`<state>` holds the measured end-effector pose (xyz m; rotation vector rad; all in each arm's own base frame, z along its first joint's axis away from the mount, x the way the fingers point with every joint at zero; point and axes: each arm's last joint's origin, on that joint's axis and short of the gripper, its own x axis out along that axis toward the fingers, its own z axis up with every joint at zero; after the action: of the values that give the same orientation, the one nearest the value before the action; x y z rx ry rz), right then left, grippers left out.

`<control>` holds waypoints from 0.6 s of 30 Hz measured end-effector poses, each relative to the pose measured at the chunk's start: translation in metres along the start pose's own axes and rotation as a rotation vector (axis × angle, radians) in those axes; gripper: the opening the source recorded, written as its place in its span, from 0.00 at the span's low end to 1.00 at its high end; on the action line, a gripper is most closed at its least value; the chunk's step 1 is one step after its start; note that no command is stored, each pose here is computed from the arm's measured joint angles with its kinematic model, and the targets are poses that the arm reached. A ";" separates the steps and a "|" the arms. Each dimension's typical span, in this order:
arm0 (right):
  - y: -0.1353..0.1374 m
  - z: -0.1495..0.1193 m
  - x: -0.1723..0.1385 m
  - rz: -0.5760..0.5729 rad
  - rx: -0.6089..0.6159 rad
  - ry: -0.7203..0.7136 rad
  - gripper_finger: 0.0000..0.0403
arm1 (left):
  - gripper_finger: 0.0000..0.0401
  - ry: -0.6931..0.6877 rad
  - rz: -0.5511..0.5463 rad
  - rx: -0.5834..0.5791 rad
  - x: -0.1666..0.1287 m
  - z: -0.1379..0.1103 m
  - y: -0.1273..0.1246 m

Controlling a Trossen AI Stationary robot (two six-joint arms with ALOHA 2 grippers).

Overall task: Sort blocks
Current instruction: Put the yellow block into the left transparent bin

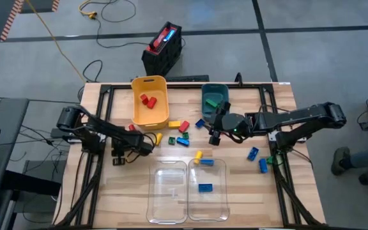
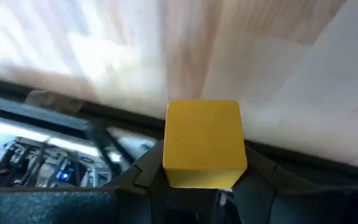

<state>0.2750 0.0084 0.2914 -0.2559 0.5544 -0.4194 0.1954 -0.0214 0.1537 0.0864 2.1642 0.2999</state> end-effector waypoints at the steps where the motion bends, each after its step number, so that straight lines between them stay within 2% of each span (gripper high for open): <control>1: 0.000 0.000 0.000 0.000 0.000 0.000 0.60 | 0.32 -0.006 0.005 -0.001 -0.004 -0.002 0.001; 9: -0.002 0.000 0.001 -0.007 0.003 0.004 0.60 | 0.32 -0.139 -0.013 -0.061 -0.047 -0.011 0.002; 18: -0.007 -0.007 0.004 -0.019 0.012 0.068 0.60 | 0.32 -0.480 0.041 -0.006 -0.120 -0.023 -0.021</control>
<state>0.2717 -0.0001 0.2862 -0.2362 0.6168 -0.4508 0.2466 -0.0669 0.2573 0.1798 1.6873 0.2768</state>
